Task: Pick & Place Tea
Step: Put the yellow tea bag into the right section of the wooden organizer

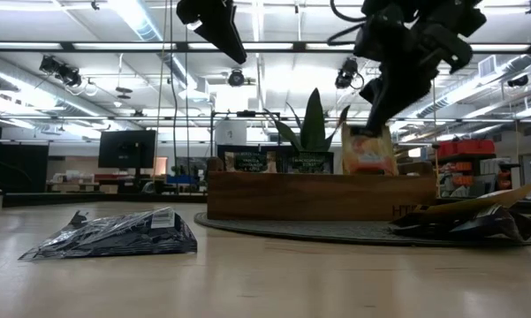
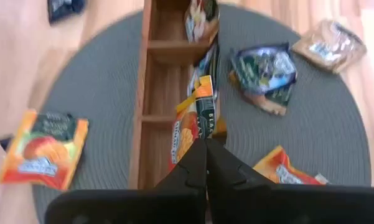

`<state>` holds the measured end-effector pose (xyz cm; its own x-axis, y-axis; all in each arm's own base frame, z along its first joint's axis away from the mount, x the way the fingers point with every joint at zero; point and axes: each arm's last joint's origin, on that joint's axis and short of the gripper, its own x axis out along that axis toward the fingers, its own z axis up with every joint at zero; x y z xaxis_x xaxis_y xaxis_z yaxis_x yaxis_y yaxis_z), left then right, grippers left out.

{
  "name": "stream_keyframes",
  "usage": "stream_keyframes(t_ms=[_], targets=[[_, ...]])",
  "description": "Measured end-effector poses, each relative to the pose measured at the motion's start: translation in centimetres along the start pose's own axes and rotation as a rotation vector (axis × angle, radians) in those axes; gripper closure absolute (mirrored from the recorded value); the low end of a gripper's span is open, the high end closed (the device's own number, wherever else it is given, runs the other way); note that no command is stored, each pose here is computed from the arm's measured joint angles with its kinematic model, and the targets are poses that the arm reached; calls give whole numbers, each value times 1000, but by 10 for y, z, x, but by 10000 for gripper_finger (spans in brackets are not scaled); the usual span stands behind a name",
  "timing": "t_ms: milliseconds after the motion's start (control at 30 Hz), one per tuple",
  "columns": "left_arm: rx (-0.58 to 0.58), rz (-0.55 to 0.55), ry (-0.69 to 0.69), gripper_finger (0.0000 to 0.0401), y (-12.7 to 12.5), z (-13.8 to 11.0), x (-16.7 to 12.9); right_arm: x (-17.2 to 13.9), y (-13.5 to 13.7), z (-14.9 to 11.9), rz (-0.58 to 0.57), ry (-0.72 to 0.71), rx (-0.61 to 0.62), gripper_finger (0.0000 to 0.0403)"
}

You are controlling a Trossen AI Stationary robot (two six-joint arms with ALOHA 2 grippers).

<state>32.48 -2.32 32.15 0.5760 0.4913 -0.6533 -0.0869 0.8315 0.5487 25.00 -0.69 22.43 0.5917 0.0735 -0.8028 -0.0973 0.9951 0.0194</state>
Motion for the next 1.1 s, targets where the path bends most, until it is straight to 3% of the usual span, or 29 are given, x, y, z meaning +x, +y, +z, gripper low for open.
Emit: stream_keyframes(t_ms=[633,1100], targets=[[-1,1,-2,229,0,0,0,9,-1,-14,-53,33,-31,398],[-1,1,-2,229,0,0,0,9,-2,-14,-68,33,13,280]])
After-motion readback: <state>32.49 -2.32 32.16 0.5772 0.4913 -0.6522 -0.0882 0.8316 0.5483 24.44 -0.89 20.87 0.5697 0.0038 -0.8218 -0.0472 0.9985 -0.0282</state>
